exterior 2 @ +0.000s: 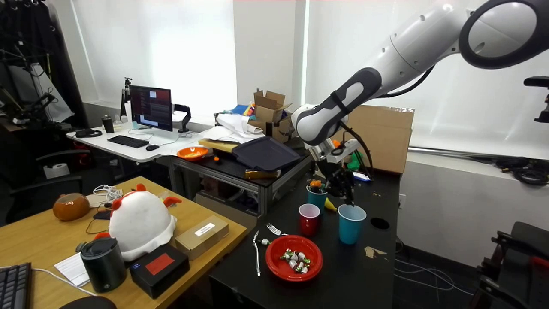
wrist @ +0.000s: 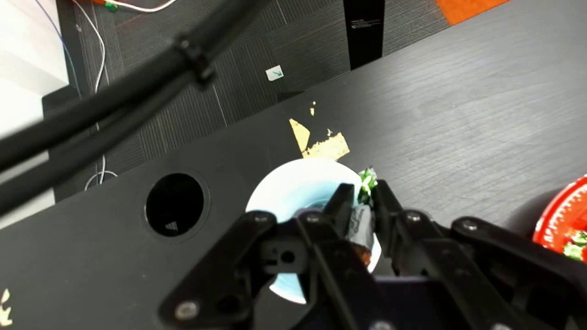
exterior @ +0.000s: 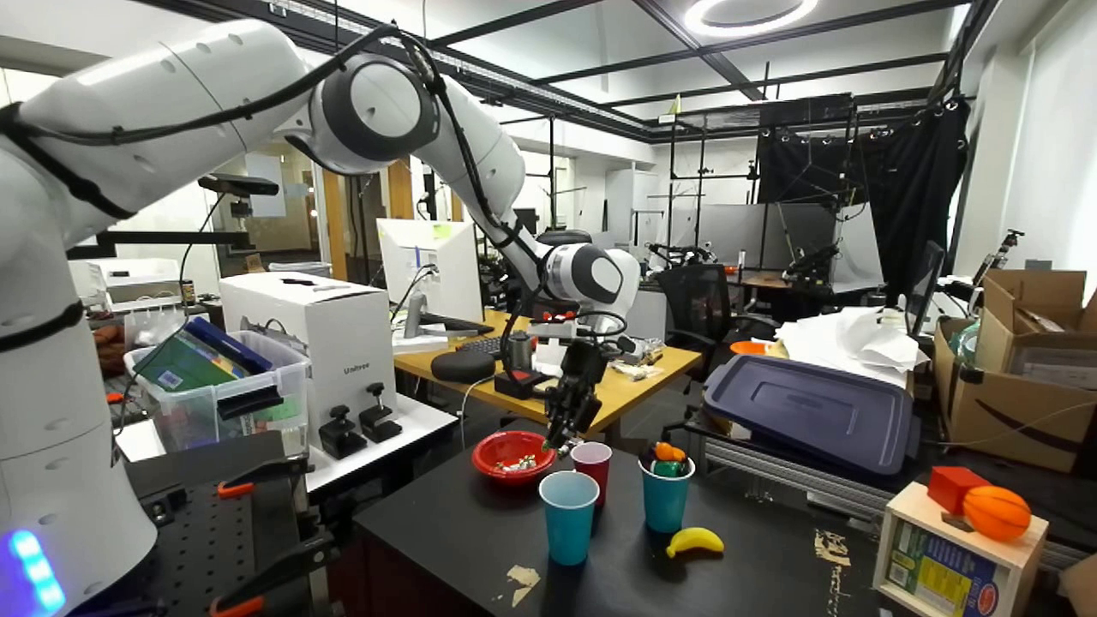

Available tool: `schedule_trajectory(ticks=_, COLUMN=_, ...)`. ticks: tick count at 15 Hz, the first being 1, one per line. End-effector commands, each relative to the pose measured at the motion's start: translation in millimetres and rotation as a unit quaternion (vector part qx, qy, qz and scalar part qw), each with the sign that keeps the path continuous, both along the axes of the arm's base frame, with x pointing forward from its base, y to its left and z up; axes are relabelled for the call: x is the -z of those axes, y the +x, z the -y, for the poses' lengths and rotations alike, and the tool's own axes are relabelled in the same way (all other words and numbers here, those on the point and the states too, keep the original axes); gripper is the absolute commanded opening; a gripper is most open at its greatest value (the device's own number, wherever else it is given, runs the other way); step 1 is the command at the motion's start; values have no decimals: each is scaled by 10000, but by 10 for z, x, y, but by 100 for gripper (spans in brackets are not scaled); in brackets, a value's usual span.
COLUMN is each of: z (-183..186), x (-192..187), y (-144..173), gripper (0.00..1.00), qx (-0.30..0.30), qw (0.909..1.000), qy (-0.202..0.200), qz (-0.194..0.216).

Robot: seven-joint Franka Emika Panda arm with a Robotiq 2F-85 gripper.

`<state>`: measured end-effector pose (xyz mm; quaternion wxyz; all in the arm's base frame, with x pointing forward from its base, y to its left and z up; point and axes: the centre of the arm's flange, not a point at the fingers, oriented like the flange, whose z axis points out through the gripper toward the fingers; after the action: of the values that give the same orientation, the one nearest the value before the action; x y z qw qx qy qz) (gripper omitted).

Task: Put the sweets into the blue cup.

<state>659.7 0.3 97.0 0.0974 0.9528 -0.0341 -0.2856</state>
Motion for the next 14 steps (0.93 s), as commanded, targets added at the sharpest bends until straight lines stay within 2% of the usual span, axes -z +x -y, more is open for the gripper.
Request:
schedule_trajectory(ticks=1, z=163, x=-95, y=-297, gripper=4, qx=264, qw=9994, qy=-207, qz=29)
schedule_trajectory(ticks=7, z=175, x=-61, y=-296, gripper=4, qx=244, qw=9992, qy=-297, qz=141)
schedule_trajectory(ticks=14, z=144, x=-232, y=-299, gripper=4, qx=142, qw=9988, qy=-306, qz=359)
